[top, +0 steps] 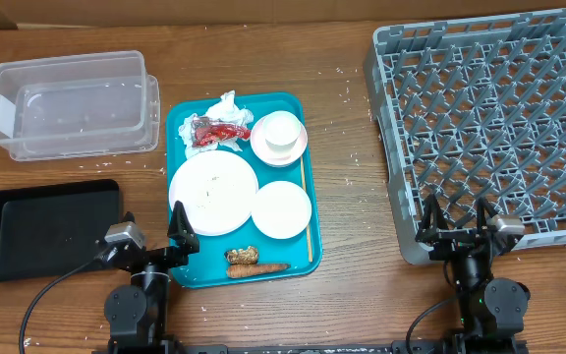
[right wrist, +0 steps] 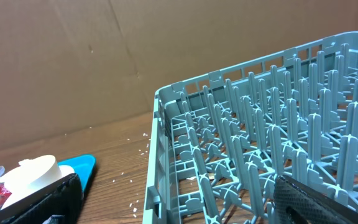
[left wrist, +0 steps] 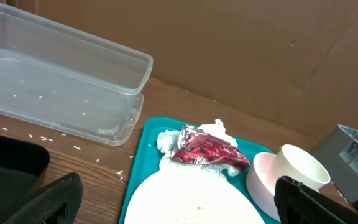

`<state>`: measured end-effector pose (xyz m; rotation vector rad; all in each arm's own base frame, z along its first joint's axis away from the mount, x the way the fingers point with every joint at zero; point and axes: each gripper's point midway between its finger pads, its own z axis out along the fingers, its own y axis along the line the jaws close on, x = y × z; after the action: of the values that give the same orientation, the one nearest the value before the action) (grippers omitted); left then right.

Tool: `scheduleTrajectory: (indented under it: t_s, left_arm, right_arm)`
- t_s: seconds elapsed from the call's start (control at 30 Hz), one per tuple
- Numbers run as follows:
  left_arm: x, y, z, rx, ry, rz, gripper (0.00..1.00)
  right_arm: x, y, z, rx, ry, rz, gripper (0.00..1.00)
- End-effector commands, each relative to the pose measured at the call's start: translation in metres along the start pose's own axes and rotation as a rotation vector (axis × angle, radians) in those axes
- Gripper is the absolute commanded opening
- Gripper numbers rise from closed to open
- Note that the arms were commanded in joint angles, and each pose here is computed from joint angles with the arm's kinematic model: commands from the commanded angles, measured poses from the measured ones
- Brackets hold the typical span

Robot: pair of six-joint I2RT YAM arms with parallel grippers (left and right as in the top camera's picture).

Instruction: Sort waste into correct bins and load items into the dishwasher

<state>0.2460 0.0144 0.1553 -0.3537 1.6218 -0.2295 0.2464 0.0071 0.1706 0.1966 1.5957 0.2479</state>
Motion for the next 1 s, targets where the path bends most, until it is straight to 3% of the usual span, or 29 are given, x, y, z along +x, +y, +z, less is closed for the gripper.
scheduleTrajectory:
  t_s: [0.0,0.77,0.97]
  left_arm:
    - [0.000,-0.002,0.000,0.014,-0.003,-0.014,1.00]
    - [0.000,-0.002,0.000,0.014,-0.003,-0.014,1.00]
    - [0.000,-0.002,0.000,0.013,-0.003,-0.014,1.00]
  right_arm:
    - [0.001,0.000,0.000,-0.002,-0.007,-0.003,1.00]
    - [0.001,0.000,0.000,-0.003,-0.006,-0.002,1.00]
    - [0.002,0.026,-0.002,-0.148,0.024,0.221,1.00]
